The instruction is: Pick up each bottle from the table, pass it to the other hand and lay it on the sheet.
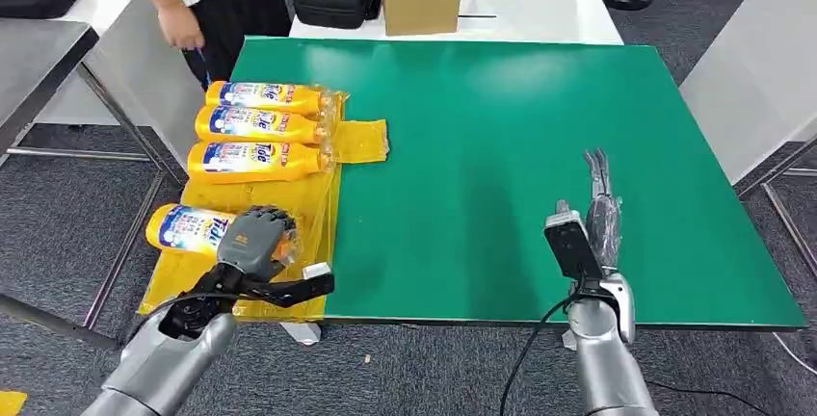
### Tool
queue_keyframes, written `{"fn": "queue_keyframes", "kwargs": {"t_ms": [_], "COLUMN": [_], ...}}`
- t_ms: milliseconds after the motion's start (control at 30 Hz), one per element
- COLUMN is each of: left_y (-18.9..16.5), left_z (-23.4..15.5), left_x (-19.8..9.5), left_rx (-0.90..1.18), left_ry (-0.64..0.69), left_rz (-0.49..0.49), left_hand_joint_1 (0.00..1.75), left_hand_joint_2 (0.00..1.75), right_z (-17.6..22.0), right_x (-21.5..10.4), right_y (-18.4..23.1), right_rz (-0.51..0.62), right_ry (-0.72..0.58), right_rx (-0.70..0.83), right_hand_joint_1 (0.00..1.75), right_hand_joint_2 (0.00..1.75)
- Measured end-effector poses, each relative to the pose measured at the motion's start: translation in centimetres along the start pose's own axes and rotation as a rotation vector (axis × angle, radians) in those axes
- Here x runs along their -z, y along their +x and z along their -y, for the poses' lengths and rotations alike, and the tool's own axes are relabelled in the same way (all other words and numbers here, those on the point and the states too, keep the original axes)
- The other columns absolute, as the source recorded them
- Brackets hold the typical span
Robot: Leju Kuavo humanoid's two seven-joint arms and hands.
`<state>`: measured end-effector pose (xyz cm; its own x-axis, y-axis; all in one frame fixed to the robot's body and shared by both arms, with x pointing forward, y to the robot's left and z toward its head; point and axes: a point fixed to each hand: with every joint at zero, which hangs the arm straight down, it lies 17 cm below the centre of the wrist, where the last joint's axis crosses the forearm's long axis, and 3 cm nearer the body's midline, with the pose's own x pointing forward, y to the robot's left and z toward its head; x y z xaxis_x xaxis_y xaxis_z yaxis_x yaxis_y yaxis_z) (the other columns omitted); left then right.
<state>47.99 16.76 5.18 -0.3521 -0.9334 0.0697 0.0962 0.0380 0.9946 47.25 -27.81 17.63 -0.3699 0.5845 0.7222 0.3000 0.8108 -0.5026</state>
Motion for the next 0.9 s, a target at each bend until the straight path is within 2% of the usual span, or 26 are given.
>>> {"fn": "queue_keyframes", "kwargs": {"t_ms": [267,533,700,733,767,800,900], "left_y": [1.5,1.7,3.1,3.2,3.4,3.7,4.2], "left_z": [2.3,2.5,2.6,2.6,2.6,2.5,2.4], "left_x": [-0.2,-0.2,-0.2,-0.1,0.0,0.1,0.2], "left_rx": [-0.067,-0.071,-0.075,-0.074,-0.074,-0.075,-0.081], "left_ry": [-0.027,-0.010,0.011,0.011,0.012,0.015,0.023], "left_rz": [-0.039,-0.080,-0.095,-0.098,-0.100,-0.101,-0.105], "left_hand_joint_1": [1.75,1.75,1.75,1.61,0.45,0.00,0.00], "left_hand_joint_2": [1.75,1.75,1.75,1.75,1.75,1.75,1.75], "right_z": [0.1,0.1,-0.1,-0.2,-0.2,-0.3,-0.4], "right_x": [-1.1,-1.5,-1.5,-1.5,-1.5,-1.5,-1.6], "right_y": [-0.3,-0.5,-0.3,-0.3,-0.2,-0.2,-0.2], "right_rz": [-0.015,-0.022,-0.017,-0.018,-0.018,-0.018,-0.019], "right_ry": [-0.002,-0.005,0.000,0.000,0.000,0.000,0.001], "right_rx": [-0.002,-0.005,-0.010,-0.009,-0.008,-0.006,-0.004], "right_hand_joint_1": [0.00,0.00,0.00,0.00,0.00,0.00,0.00], "right_hand_joint_2": [0.00,0.00,0.00,0.00,0.00,0.00,0.00]}}
